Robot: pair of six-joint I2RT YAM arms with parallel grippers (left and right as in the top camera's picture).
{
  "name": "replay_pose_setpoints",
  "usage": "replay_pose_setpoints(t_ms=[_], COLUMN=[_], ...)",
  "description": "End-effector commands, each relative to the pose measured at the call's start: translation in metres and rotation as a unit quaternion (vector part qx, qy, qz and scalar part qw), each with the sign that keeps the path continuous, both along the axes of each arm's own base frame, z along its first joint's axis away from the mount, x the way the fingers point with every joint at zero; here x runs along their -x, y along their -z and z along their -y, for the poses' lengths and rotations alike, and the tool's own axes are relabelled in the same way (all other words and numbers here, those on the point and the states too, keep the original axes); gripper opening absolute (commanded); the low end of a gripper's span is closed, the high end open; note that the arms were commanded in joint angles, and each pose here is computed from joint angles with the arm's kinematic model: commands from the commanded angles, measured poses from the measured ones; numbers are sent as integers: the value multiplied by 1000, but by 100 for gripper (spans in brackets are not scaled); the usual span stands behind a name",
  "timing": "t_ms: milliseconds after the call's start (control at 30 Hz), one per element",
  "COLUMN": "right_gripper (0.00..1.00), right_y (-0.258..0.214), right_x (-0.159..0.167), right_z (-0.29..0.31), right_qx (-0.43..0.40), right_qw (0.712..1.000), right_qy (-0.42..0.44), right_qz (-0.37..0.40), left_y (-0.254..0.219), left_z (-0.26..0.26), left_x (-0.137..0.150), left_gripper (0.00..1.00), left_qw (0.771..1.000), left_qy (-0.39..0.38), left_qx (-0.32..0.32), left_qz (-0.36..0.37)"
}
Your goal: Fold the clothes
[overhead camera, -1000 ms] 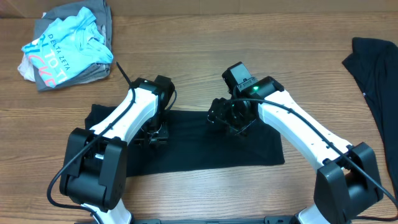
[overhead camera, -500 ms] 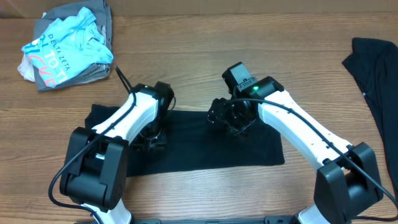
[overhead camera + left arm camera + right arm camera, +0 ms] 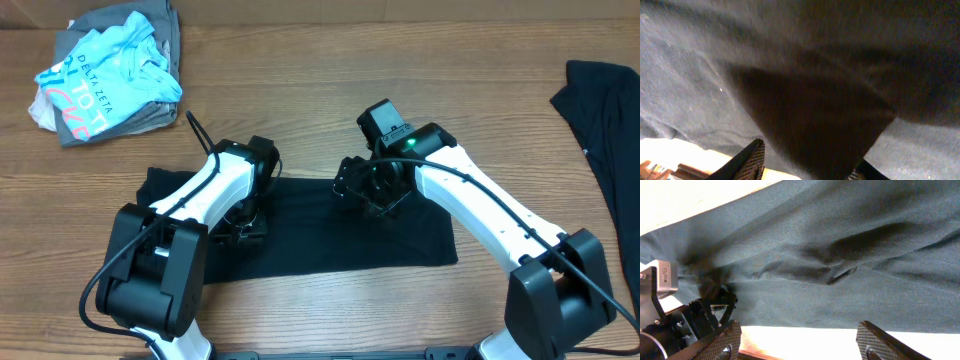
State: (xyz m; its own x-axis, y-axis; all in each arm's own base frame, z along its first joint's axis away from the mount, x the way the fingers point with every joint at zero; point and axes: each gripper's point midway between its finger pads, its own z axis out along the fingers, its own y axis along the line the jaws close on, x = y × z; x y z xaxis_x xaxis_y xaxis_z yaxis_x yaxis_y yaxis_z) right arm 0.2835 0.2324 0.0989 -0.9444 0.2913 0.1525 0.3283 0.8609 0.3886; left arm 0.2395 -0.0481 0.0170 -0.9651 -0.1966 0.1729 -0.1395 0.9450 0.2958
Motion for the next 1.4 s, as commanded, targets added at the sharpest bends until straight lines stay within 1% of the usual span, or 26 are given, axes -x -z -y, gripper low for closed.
replay_pose_setpoints(t_ms=[0, 33, 200, 233, 300, 367, 400, 667, 700, 767, 967, 1033, 1100, 1133, 1233, 1300, 1333, 1367], right_gripper=[78, 78, 78, 79, 79, 79, 79, 79, 79, 79, 79, 79, 78, 78, 78, 78, 78, 78], right_y=[3, 3, 3, 3, 3, 3, 3, 3, 3, 3, 3, 4, 9, 13, 23, 27, 28, 29], right_x=[0, 0, 0, 0, -1, -1, -1, -1, -1, -1, -1, 0, 3, 5, 9, 11, 12, 12], right_z=[2, 2, 2, 2, 3, 3, 3, 2, 2, 2, 2, 3, 5, 5, 8, 9, 10, 10], right_qx=[4, 4, 4, 5, 7, 7, 7, 6, 6, 6, 6, 7, 11, 12, 15, 16, 17, 17], right_qw=[1000, 1000, 1000, 1000, 1000, 1000, 1000, 1000, 1000, 1000, 1000, 1000, 1000, 1000, 1000, 1000, 1000, 1000], right_qy=[-1, -1, -1, 0, 0, 0, 0, 1, 1, 1, 2, 2, 2, 2, 2, 2, 3, 2], right_qz=[0, 0, 0, 0, 2, 2, 2, 3, 3, 3, 2, 0, -5, -7, -13, -15, -17, -16], left_y=[-4, -3, -3, -3, -3, -5, -5, -15, -17, -19, -22, -23, -24, -25, -27, -28, -29, -30], left_z=[-3, -2, -1, -1, -2, -3, -4, -11, -11, -12, -14, -10, 0, 3, 11, 16, 23, 26], left_x=[-10, -12, -15, -15, -13, -8, -5, 17, 18, 22, 29, 34, 44, 48, 55, 58, 62, 65], left_gripper=[48, 48, 37, 33, 14, 6, 5, 4, 5, 11, 16, 19, 21, 18, 4, 4, 4, 4], left_qw=[999, 999, 999, 999, 999, 1000, 1000, 999, 999, 998, 997, 996, 993, 991, 988, 986, 982, 979], left_qy=[4, 3, 3, 4, 9, 9, 9, 17, 20, 26, 33, 33, 42, 43, 36, 40, 44, 45], left_qx=[-12, -11, -8, -9, -9, -12, -14, -25, -26, -26, -26, -13, 26, 37, 60, 79, 102, 112], left_qz=[32, 36, 42, 42, 36, 26, 19, -33, -38, -49, -69, -81, -109, -119, -136, -144, -156, -163])
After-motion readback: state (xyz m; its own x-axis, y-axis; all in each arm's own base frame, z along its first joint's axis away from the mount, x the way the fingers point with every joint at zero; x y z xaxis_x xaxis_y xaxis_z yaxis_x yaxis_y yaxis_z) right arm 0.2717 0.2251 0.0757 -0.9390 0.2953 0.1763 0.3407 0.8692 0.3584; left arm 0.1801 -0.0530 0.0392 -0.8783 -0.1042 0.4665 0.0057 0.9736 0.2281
